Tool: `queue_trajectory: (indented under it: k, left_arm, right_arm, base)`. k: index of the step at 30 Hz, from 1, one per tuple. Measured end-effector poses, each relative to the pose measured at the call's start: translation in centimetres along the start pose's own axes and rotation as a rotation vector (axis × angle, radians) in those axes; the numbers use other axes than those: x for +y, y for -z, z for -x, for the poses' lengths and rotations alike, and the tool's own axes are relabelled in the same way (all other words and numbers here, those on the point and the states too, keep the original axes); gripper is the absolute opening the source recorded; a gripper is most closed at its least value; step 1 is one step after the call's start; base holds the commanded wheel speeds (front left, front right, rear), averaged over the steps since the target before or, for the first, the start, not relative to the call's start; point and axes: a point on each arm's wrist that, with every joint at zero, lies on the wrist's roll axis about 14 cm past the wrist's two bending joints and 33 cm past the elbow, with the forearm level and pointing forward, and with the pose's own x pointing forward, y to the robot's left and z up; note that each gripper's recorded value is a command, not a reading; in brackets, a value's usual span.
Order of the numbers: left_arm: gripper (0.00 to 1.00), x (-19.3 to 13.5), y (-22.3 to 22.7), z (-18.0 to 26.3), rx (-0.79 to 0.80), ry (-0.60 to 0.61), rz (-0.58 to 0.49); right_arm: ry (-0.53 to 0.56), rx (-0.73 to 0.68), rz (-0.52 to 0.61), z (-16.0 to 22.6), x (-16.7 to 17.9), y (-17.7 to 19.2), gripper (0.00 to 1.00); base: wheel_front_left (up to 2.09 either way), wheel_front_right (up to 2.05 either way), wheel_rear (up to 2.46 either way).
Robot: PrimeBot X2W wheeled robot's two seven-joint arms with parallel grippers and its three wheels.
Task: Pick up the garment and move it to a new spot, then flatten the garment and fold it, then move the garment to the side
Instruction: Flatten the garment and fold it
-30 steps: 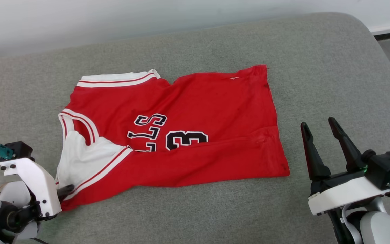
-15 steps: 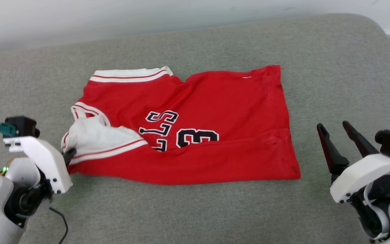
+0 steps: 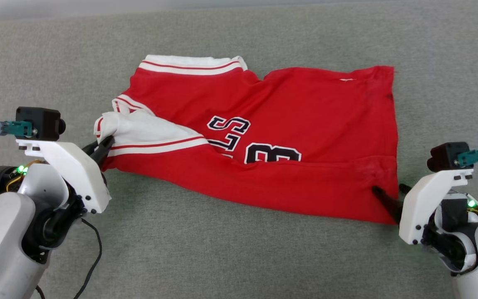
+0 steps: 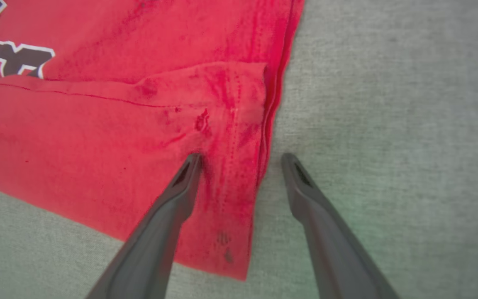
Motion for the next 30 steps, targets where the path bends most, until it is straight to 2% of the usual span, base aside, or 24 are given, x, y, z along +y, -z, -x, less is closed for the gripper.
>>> queue_trajectory:
  k: [3,4,6,15,22,30]
  left_arm:
    - [0.00,0.4,0.5,-0.1,0.002,-0.010,0.011]
    - [0.00,0.5,0.7,-0.2,0.005,-0.013,0.015]
    - [0.00,0.7,0.9,-0.2,0.004,-0.019,0.025]
    - [0.00,0.6,1.4,0.9,-0.033,-0.029,0.055]
    - [0.00,-0.1,0.6,3.0,-0.129,-0.035,0.076]
    - [0.00,-0.1,1.8,7.0,-0.183,-0.081,0.105]
  right_arm:
    - [-0.022,0.053,0.001,-1.2,0.7,0.7,1.00]
    - [-0.027,0.066,0.000,-1.5,0.8,0.9,0.80]
    - [-0.033,0.081,0.004,-1.9,1.0,0.9,0.00]
    - [-0.039,0.034,0.039,-1.1,1.3,-0.3,0.00]
    - [-0.051,-0.070,0.080,1.6,2.0,-2.4,0.00]
    - [-0.079,-0.135,0.118,4.9,3.2,-2.1,0.00]
  base:
    - [0.00,0.00,0.00]
    - [0.00,0.00,0.00]
    - [0.00,0.00,0.00]
    - [0.00,0.00,0.00]
    - [0.00,0.00,0.00]
    - [0.00,0.00,0.00]
